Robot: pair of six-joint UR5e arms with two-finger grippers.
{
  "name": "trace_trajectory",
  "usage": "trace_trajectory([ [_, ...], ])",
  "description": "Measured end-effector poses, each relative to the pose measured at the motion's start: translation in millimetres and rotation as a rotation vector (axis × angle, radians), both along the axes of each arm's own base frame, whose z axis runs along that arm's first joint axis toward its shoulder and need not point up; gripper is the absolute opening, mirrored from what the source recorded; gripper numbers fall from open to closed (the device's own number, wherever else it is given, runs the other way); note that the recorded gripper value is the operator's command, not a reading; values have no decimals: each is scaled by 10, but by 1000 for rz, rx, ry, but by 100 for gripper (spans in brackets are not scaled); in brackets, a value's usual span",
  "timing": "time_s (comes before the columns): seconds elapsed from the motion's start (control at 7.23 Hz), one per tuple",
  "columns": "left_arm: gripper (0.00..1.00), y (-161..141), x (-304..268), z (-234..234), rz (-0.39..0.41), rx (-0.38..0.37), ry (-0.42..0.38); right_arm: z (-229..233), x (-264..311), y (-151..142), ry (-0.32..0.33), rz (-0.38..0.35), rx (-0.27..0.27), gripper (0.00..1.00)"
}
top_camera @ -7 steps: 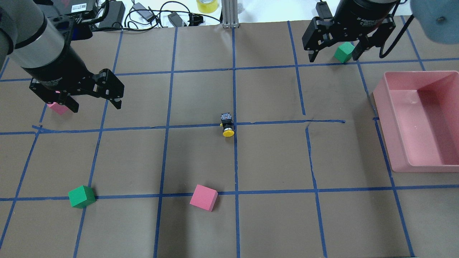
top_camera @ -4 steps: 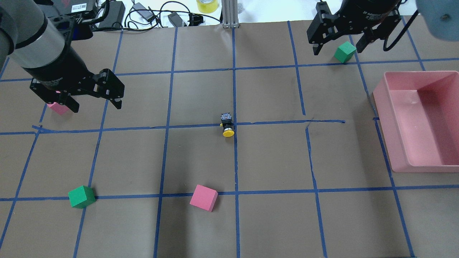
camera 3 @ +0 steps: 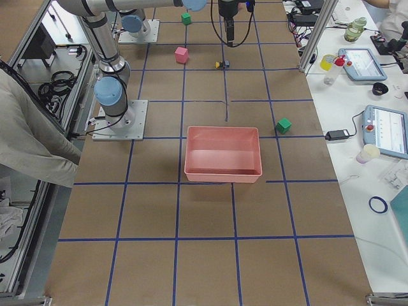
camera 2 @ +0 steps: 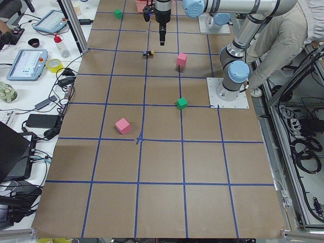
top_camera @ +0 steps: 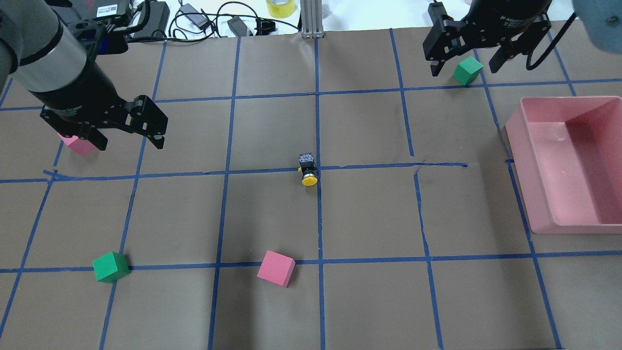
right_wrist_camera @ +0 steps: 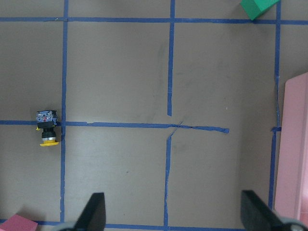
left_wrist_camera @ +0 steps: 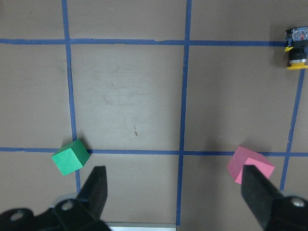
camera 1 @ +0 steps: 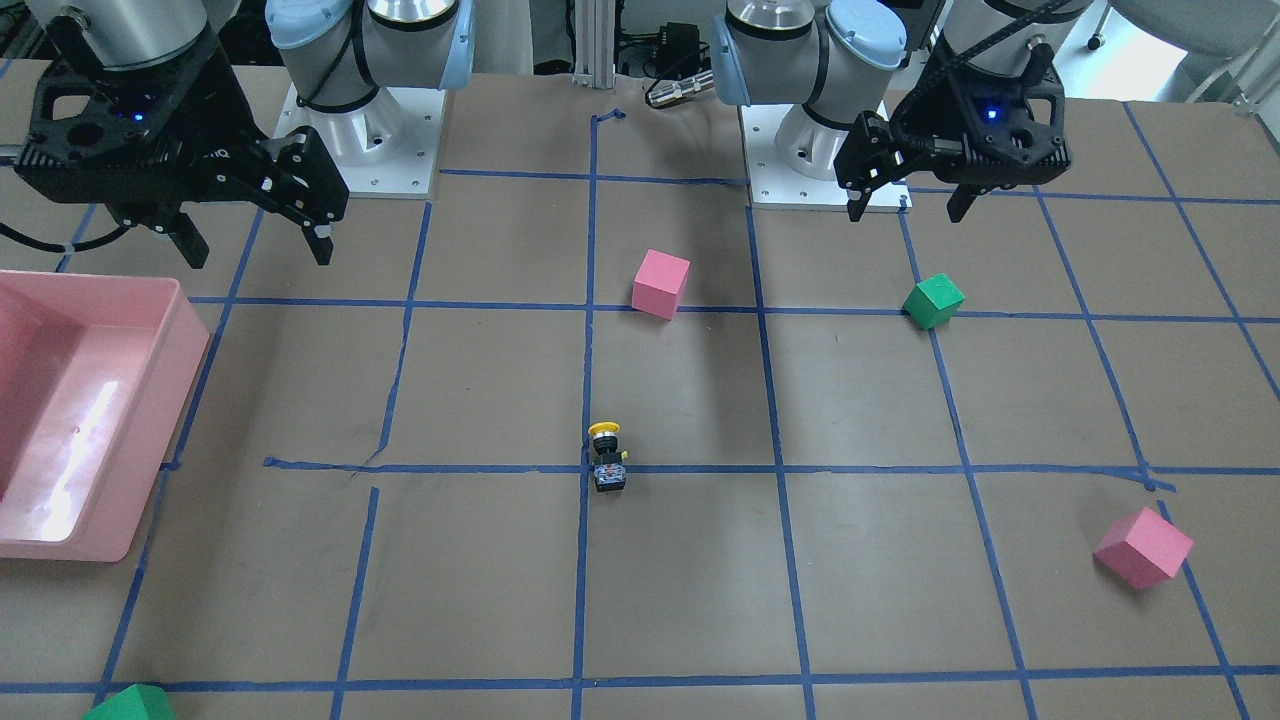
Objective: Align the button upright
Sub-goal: 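Move the left gripper over the button lying on its side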
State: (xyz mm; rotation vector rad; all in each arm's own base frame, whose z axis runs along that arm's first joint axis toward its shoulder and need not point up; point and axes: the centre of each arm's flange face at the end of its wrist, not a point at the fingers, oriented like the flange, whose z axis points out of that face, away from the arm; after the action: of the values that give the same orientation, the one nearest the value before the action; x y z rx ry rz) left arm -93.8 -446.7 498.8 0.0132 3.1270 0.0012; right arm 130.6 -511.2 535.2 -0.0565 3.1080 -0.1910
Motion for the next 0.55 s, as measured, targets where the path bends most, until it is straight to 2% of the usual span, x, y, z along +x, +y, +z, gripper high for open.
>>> trace_trajectory([
  [0.28, 100, -61, -5, -150, -6, 8, 1, -5, -1, -1, -1, 5, 1, 100],
  [0.55, 100, -94, -52, -449, -20, -24, 6, -9, 2, -6, -4, 6, 1, 100],
])
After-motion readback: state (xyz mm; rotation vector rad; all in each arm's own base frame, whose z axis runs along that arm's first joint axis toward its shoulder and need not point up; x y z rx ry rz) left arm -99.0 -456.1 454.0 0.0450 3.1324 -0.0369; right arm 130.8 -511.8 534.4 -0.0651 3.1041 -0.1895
